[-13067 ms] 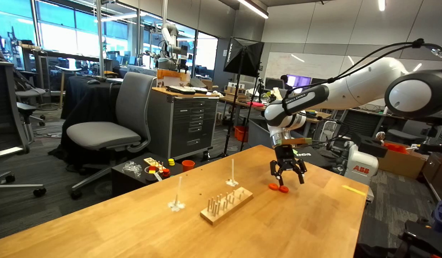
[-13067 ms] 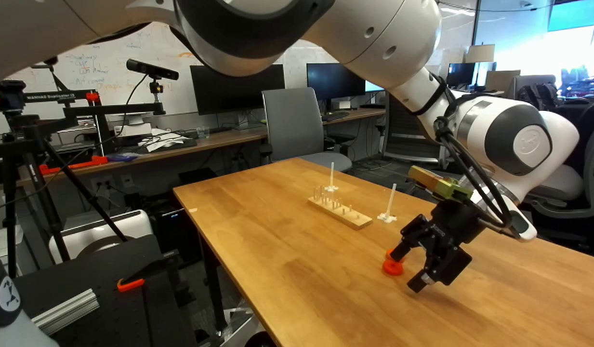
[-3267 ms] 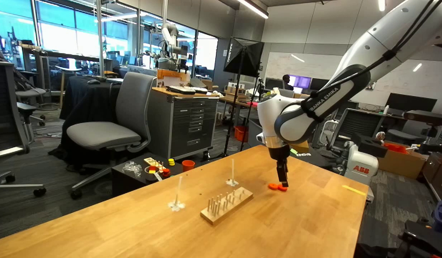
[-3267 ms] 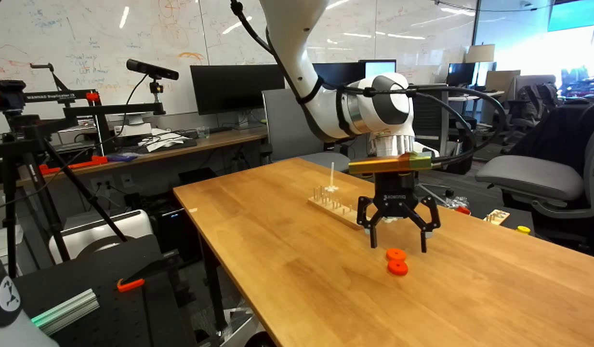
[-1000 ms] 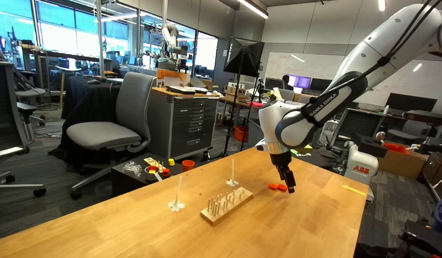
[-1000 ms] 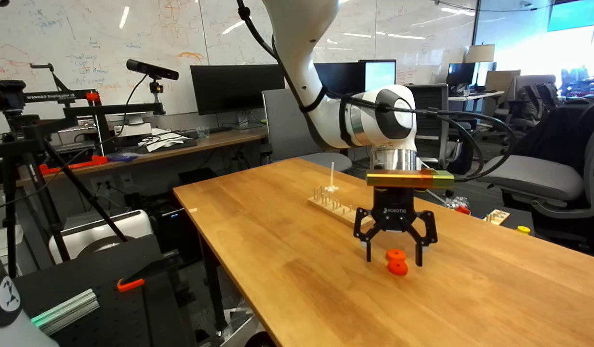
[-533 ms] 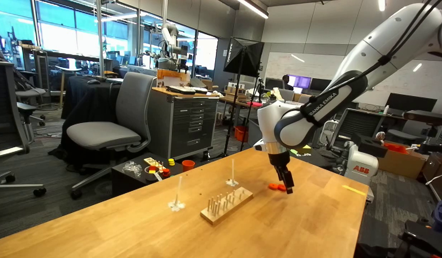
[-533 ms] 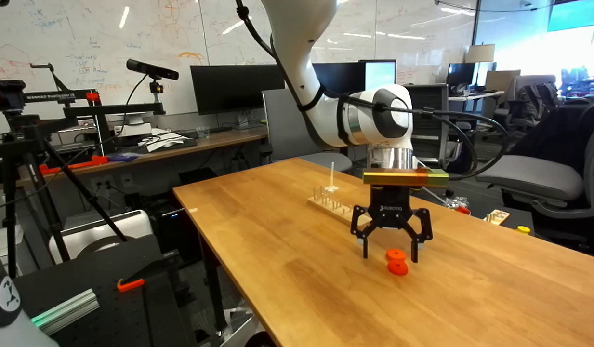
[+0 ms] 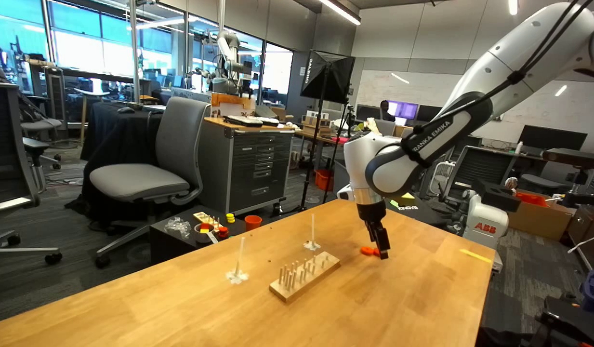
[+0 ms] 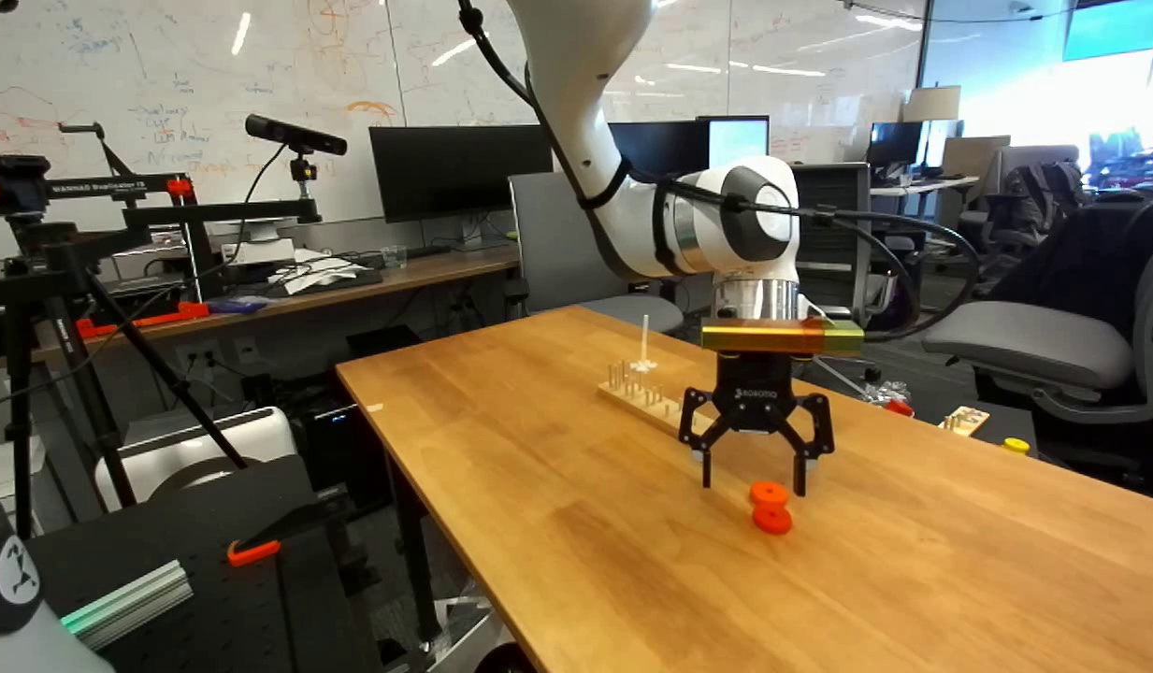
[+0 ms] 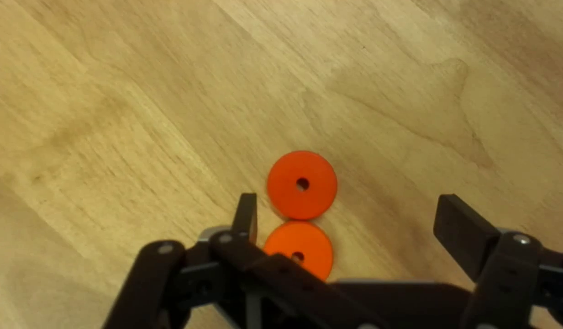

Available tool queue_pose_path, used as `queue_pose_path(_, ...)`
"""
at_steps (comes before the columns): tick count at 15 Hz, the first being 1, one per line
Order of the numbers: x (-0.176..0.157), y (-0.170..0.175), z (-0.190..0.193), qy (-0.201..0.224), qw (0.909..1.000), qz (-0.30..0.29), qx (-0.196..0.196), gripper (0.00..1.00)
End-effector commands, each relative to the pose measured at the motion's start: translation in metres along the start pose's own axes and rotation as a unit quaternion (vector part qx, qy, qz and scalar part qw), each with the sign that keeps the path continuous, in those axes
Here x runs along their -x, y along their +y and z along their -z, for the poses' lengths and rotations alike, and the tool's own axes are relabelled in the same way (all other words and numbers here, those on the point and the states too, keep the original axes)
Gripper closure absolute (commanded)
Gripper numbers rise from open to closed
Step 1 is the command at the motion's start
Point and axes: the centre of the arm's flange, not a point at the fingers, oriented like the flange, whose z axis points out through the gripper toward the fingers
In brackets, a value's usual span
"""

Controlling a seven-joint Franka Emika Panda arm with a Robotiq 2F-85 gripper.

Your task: Pick the orange ring and put it on the object on the table

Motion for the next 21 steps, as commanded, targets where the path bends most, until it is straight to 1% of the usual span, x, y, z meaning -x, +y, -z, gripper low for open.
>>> queue_pose_path(1, -0.008, 0.007, 0.01, 0.013, 0.9997, -0.017, -0.008, 0.0)
queue_pose_path(6, -0.027, 0.012, 0.013, 0.011, 0.9996, -0.022, -0.011, 0.0)
queue_pose_path(11, -0.049, 0.023, 0.011, -0.012, 0.999, -0.032, -0.03, 0.0)
queue_pose_path(16, -0.047, 0.038, 0.001, -0.033, 0.9973, -0.045, -0.048, 0.0)
queue_pose_path(21, -0.036, 0.051, -0.014, -0.042, 0.9958, -0.053, -0.062, 0.0)
